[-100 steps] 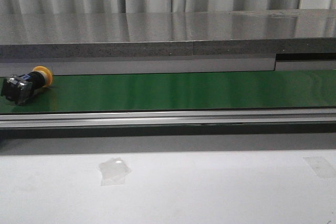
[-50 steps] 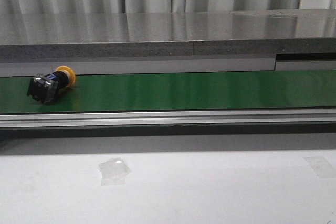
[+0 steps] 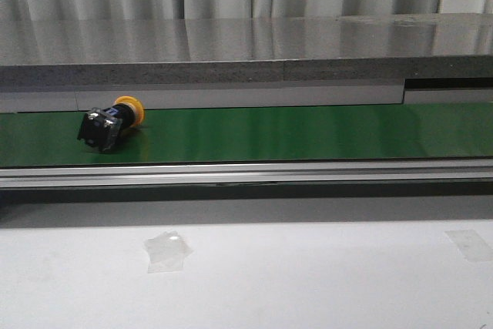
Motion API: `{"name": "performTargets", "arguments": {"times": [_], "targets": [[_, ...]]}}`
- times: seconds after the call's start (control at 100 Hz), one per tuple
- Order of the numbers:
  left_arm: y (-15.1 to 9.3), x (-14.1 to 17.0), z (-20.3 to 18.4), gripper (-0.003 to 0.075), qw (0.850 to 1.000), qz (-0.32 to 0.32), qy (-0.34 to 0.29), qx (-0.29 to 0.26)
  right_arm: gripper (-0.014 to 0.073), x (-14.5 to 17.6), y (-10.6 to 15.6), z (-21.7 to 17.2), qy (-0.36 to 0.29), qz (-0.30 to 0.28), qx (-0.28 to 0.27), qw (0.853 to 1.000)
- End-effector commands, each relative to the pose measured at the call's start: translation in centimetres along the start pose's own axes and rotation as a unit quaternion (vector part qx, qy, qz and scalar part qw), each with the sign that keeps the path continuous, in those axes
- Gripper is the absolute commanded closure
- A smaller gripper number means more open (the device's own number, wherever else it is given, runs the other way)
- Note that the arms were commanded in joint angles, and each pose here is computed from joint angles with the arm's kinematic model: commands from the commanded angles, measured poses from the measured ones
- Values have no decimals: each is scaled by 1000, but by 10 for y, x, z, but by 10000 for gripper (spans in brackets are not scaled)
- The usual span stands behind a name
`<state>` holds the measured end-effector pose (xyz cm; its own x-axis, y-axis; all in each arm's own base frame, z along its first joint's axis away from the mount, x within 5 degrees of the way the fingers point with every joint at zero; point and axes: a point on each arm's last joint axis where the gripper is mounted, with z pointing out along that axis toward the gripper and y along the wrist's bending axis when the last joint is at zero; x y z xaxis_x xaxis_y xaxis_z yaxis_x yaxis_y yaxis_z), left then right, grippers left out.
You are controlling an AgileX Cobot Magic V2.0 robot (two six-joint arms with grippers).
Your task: Move button from left to right
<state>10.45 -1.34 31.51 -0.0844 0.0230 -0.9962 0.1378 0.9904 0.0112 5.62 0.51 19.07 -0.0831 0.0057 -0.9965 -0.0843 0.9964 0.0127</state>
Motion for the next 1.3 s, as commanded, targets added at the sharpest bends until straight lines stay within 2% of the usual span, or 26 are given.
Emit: {"name": "performTargets", "arguments": {"times": [0.0,0.19,0.44,0.63,0.97,1.12,1.29], "targets": [[3,-16,-2,494,999,-7,-51,-15,663,-14,0,-3,-59,-7,4,998],[3,-16,-2,742,999,-7,-51,-15,663,-14,0,-3,-59,-7,4,998],[3,-16,-2,740,999,-7,-50,-15,663,-14,0,-3,-59,-7,4,998],[3,-16,-2,740,999,-7,-50,-15,663,-18,-1,-4,-86,-7,5,996],[3,-16,-2,740,999,-7,-50,-15,663,-54,0,-13,-132,7,3,991],[3,-16,-2,740,999,-7,-49,-14,663,-81,1,-15,-94,6,-1,996],[3,-16,-2,740,999,-7,-49,-14,663,-115,2,-4,-9,6,-5,1000]]}}
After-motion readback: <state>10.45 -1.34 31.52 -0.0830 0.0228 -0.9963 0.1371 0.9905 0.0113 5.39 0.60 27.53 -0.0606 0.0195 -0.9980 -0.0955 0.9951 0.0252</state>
